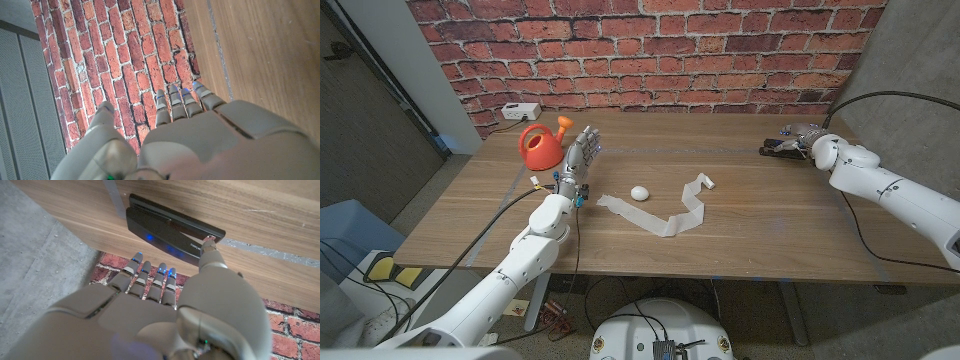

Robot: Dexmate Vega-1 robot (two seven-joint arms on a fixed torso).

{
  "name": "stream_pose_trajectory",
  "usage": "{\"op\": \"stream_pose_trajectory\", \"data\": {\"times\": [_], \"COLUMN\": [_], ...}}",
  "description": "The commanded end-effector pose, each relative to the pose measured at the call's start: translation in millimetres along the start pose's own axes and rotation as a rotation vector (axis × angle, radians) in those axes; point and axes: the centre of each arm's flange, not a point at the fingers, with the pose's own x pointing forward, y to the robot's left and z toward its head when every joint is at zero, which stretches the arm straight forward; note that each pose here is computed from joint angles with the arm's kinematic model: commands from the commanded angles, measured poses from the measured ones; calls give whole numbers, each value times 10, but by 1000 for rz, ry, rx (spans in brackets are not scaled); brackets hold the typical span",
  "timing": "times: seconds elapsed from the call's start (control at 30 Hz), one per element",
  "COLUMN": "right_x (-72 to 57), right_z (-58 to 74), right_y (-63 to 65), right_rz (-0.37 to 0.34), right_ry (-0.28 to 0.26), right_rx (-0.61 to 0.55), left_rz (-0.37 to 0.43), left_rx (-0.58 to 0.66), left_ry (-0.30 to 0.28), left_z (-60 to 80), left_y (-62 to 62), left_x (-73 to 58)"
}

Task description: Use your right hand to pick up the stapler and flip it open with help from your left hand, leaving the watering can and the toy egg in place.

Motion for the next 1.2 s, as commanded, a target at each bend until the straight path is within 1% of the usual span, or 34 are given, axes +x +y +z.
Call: {"op": "stream_pose_trajectory", "data": {"times": [0.03,0.27,0.43,0.7,0.9,1.0,1.2], "right_x": [20,38,53,71,85,86,85], "right_z": [-21,-31,-46,-36,-9,-6,-7], "right_y": [31,56,82,110,117,117,131], "right_rz": [17,21,22,17,22,24,23], "right_ry": [18,23,27,28,32,35,39], "right_rx": [-8,-8,-1,-2,-20,-25,-22], "left_rz": [-13,-41,-15,-2,29,26,35], "left_rx": [-9,-7,1,-4,6,24,20], "left_ry": [20,31,30,32,-2,1,7], "left_z": [-29,-38,-39,-50,-30,-22,-40], "left_y": [-36,-48,-63,-68,-94,-95,-89], "left_x": [-24,-17,-38,-63,-86,-92,-114]}}
